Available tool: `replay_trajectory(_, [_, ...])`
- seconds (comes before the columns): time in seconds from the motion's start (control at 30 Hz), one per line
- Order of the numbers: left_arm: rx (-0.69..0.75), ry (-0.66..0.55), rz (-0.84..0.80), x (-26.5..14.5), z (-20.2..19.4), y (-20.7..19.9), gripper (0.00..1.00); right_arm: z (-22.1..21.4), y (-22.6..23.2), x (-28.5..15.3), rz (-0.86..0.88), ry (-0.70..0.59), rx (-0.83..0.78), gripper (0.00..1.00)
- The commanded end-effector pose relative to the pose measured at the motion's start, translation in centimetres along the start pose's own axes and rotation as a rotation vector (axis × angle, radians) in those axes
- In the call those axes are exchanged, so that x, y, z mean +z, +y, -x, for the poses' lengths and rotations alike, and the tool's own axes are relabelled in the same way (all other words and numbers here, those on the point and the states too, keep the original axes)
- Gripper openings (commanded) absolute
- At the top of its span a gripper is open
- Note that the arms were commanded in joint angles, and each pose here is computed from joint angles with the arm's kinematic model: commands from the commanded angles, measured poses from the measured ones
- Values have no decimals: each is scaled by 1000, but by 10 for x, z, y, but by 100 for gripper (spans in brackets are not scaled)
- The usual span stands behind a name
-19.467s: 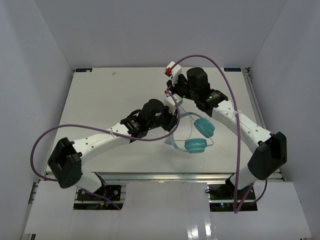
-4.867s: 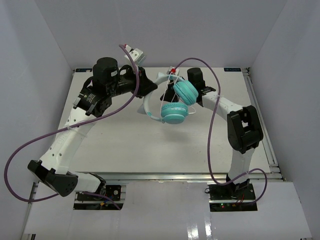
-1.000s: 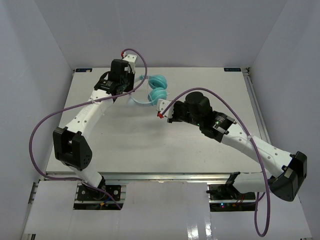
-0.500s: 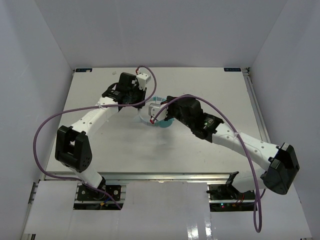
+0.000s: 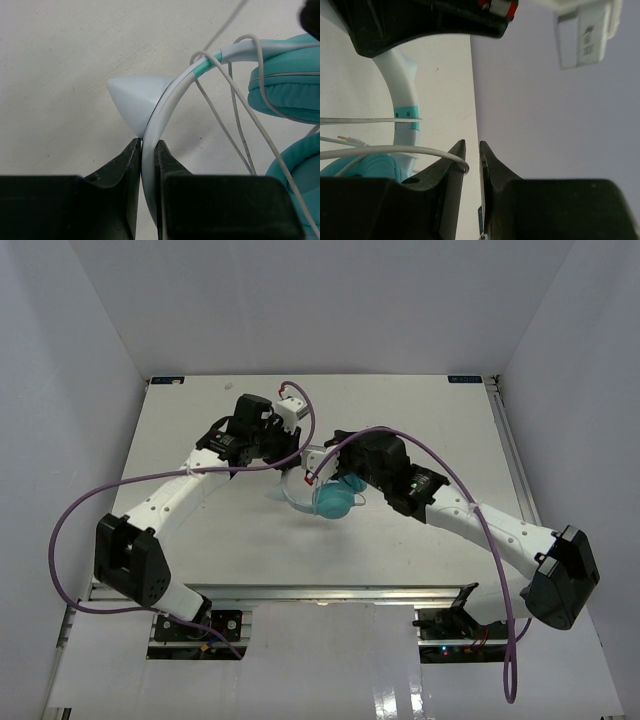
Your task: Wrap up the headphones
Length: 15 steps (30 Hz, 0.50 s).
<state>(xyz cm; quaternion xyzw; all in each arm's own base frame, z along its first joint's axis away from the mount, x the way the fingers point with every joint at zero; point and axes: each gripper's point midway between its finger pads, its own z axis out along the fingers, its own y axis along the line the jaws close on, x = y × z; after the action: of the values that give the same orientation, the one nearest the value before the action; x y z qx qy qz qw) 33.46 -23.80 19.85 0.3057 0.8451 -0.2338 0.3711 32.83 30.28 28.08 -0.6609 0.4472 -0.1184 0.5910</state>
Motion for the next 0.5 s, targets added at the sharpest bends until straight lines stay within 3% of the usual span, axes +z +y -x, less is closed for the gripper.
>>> replay_trajectory(0.0, [56,-145,-127,-40,32,-37,0,-6,-8,-7,1,-41,109,23])
replay_trajectory(0.47, [87,-207,-195,-69,46,-61,0,-17,-6,2,172,-207,467,21])
